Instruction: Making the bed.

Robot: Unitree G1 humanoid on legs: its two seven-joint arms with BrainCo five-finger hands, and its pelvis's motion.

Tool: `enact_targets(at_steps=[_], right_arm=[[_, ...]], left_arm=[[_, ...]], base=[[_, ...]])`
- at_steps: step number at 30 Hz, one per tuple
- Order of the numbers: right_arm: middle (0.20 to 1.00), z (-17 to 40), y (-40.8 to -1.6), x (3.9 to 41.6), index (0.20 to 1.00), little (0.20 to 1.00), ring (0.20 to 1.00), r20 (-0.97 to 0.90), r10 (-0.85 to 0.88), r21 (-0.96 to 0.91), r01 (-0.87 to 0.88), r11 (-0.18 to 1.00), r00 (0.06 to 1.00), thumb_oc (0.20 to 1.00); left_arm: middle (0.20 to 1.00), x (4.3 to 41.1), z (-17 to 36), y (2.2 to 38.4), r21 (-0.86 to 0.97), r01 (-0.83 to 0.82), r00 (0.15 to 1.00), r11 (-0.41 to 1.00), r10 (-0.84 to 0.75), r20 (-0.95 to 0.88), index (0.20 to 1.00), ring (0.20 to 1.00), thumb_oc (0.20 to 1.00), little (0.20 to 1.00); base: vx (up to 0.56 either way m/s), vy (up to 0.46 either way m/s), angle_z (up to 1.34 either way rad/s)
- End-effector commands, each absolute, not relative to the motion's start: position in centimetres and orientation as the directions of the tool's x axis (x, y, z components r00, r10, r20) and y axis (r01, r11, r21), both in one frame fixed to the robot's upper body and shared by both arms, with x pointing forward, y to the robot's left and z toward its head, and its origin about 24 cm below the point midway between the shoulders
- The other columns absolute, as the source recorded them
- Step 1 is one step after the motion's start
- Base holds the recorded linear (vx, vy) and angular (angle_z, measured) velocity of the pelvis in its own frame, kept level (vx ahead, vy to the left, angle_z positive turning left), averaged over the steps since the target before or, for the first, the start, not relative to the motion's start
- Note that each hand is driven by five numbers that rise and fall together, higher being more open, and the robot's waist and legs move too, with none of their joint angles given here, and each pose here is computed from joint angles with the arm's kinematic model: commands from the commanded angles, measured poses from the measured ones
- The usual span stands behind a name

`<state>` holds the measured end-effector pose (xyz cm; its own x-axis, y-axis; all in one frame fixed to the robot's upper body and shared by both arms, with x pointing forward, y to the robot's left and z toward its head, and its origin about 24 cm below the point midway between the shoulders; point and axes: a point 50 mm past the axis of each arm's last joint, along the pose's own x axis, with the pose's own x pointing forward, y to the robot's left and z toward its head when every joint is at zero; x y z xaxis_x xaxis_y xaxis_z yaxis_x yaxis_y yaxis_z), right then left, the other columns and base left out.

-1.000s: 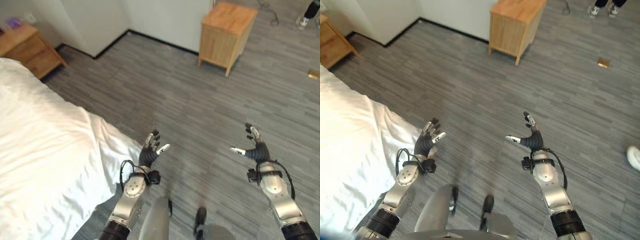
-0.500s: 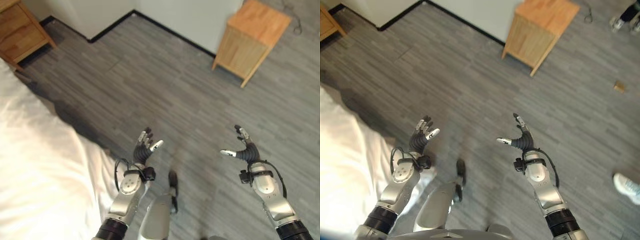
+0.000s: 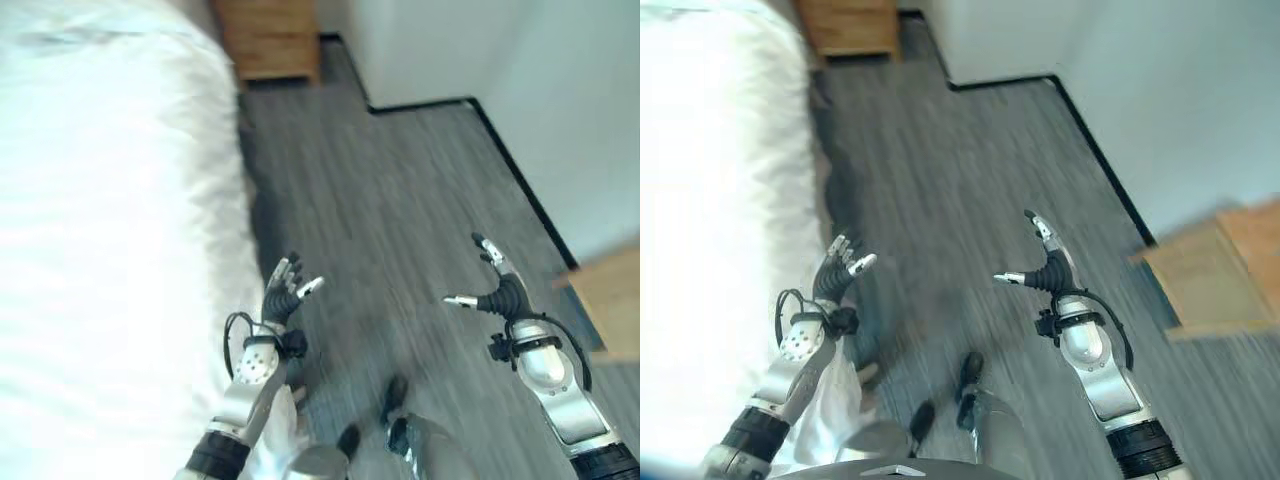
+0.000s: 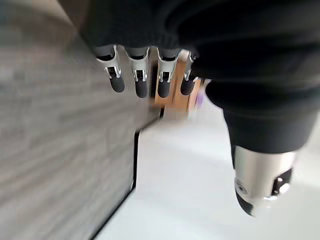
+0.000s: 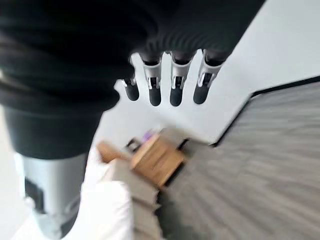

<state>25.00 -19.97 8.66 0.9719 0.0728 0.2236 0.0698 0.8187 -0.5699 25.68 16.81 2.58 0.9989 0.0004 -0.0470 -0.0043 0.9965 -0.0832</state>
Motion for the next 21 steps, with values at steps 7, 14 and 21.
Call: enact_targets(at_steps=[7,14,21], right_arm=[[1.000,8.5,-20.1,24.9,1.000,1.000,1.000,0.226,0.075,-0.599,0.078,0.797,0.971,1.000],[1.000,6.5,-19.7,24.7,1.000,1.000,1.000,0.160,0.055,-0.543,0.041,0.838,0.985,1.000],[1.000,6.7,-20.5,25.2,1.000,1.000,1.000,0.162,0.017,-0.539,0.074,0.839,0.987,1.000]], left_arm=[[1.000,25.3,4.4,17.3,-0.028,0.046,0.997,0.999,-0.044,0.060,1.000,1.000,1.000,1.000],[1.000,24.0,3.0,18.1,-0.084,-0.013,1.000,0.996,0.013,-0.002,1.000,1.000,1.000,1.000],[1.000,23.9,3.3,18.9,-0.098,-0.050,0.999,0.994,0.051,0.007,1.000,1.000,1.000,1.000]], base=[[0.59,-0.096,1.32],[0.42,-0.189,0.00],[0.32,-0.119,-0.35]])
